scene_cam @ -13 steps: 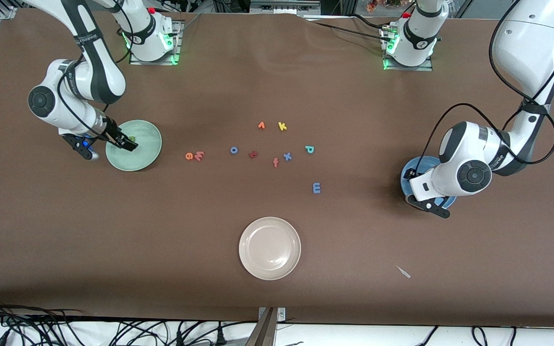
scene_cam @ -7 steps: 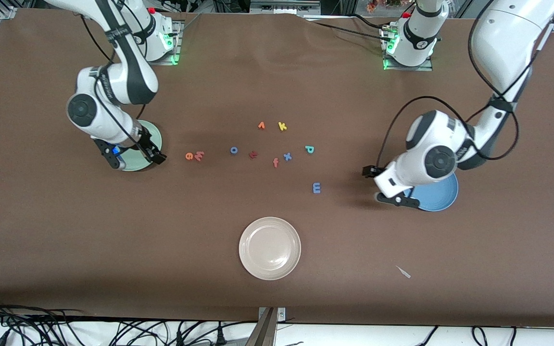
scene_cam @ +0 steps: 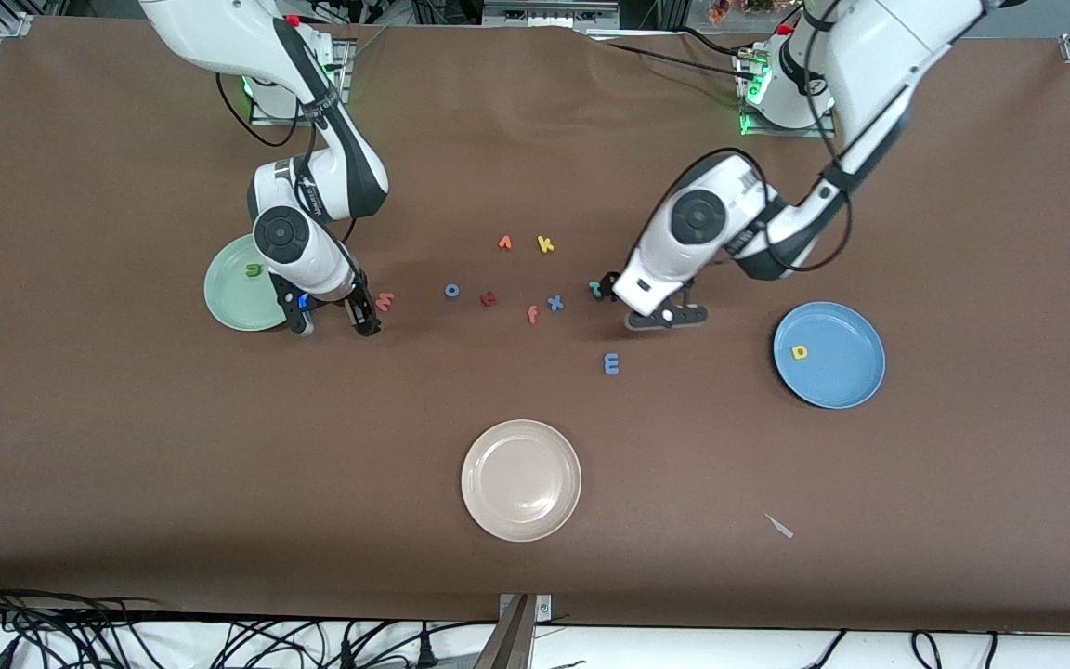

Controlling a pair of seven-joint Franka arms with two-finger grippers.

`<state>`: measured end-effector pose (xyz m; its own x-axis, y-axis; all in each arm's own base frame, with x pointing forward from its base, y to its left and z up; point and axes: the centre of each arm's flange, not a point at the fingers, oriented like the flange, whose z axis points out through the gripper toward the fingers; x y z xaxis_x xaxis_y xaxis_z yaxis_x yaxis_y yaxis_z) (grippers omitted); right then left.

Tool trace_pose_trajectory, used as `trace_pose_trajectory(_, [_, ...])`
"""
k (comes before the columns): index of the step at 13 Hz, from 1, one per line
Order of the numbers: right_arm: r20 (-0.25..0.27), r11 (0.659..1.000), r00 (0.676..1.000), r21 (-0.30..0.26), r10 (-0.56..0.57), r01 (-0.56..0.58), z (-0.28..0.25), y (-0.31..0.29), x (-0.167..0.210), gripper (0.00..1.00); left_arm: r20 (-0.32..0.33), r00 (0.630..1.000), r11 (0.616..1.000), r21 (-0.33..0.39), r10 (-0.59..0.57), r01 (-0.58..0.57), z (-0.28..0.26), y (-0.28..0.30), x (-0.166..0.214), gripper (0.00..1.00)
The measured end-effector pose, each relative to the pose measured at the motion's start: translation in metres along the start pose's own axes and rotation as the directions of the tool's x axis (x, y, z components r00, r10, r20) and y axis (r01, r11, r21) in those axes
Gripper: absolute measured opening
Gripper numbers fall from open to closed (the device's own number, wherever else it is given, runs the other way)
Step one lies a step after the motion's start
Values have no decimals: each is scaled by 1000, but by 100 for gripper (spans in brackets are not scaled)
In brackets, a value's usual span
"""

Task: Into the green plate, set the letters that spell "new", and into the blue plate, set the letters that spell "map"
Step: 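Grasp the orange e with the right gripper while the left gripper takes p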

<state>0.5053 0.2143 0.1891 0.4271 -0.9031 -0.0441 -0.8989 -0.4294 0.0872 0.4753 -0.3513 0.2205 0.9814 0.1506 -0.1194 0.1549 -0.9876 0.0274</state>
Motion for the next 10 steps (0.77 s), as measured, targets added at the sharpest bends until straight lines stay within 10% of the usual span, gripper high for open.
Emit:
trace_pose_trajectory(6, [-13,1000,1000,12,13,-13,17,16,7,93,-71,995,996,47,-76,80,37,40,-46,96])
trace_pose_trajectory(10, [-14,1000,1000,22,14,-14,16,15,6,66,-69,993,993,50,-101,104,54,40,-40,86])
